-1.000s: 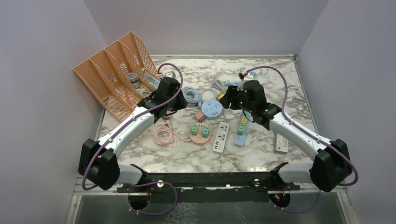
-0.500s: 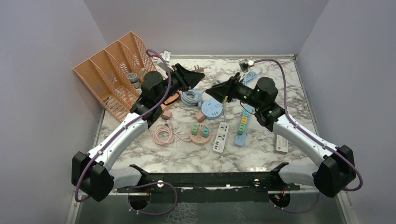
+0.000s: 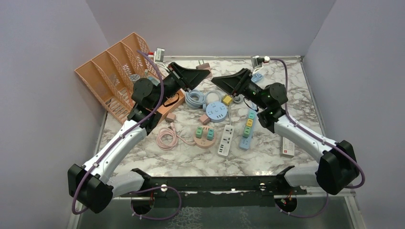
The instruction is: Insert the plug
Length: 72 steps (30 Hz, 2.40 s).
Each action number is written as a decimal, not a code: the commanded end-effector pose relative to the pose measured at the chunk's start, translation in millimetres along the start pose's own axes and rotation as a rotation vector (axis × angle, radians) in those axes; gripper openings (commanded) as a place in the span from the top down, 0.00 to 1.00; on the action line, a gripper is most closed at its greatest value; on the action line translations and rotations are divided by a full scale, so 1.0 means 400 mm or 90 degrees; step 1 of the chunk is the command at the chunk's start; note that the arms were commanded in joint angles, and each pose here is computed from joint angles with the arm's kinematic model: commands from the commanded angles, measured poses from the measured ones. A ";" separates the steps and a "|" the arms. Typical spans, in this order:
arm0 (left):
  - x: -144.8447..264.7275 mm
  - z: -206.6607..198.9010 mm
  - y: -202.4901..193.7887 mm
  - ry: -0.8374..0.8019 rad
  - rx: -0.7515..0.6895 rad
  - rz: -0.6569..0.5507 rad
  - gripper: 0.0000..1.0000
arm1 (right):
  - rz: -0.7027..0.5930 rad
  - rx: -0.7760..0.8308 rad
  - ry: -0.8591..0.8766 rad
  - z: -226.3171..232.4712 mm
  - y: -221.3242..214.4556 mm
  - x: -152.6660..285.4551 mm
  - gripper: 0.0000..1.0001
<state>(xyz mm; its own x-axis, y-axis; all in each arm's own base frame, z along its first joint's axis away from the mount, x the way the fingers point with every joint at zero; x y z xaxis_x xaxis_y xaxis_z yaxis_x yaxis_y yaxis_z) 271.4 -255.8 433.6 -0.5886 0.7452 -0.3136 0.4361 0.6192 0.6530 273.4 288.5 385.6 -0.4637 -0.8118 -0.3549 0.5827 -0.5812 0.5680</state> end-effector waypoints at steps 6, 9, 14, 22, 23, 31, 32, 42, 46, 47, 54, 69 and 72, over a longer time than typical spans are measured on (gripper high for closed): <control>0.015 -0.038 0.006 -0.050 0.015 -0.007 0.78 | 0.011 -0.009 0.125 0.103 0.029 -0.034 0.52; 0.016 -0.033 0.003 -0.045 0.018 -0.008 0.78 | 0.028 -0.001 0.126 0.105 0.023 -0.037 0.53; 0.016 -0.028 0.001 -0.044 0.013 -0.006 0.78 | 0.023 -0.002 0.133 0.111 0.026 -0.036 0.54; 0.017 -0.032 -0.001 -0.048 0.015 -0.002 0.78 | 0.044 -0.038 0.109 0.086 0.019 -0.055 0.73; 0.017 -0.032 -0.002 -0.049 0.015 -0.001 0.78 | 0.048 -0.040 0.110 0.085 0.017 -0.056 0.73; 0.018 -0.032 -0.005 -0.053 0.004 0.002 0.76 | 0.093 -0.061 0.099 0.072 -0.001 -0.069 0.66; 0.018 -0.031 -0.006 -0.053 0.001 0.002 0.76 | 0.098 -0.066 0.099 0.070 -0.005 -0.069 0.66; 0.020 -0.016 -0.005 -0.041 -0.023 -0.007 0.59 | 0.137 -0.078 0.105 0.060 -0.033 -0.057 0.91; 0.032 0.005 -0.010 -0.011 -0.033 0.000 0.41 | 0.148 -0.039 0.083 0.044 -0.033 -0.041 0.93; 0.037 0.013 -0.014 -0.002 -0.034 0.007 0.38 | 0.155 -0.027 0.080 0.040 -0.033 -0.033 0.93; 0.081 0.039 -0.060 0.008 -0.026 0.111 0.35 | 0.219 0.029 0.080 0.038 -0.044 0.016 0.94; 0.136 0.037 -0.109 -0.008 -0.015 0.191 0.54 | 0.312 0.093 0.101 0.043 -0.057 0.031 0.96; 0.138 0.037 -0.105 -0.005 -0.016 0.181 0.48 | 0.330 0.095 0.104 0.041 -0.062 0.035 0.96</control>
<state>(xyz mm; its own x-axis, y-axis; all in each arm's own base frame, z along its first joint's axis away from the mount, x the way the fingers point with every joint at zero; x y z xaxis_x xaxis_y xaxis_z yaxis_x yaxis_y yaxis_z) 236.4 -241.4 376.8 -0.4466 0.8885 -0.1052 0.5860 0.3793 0.7161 247.6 294.8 375.3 -0.0979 -0.9867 -0.1298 0.6398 -0.1623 0.7512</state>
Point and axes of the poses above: each gripper's point midway between its finger pads, its own x axis back along the fingers, its own z axis along the line the jaws close on, y = z × x, the point moved 2 cm from there along x, back along the fingers, and after that the axes turned 3 degrees about -x, right-handed, at the moved point
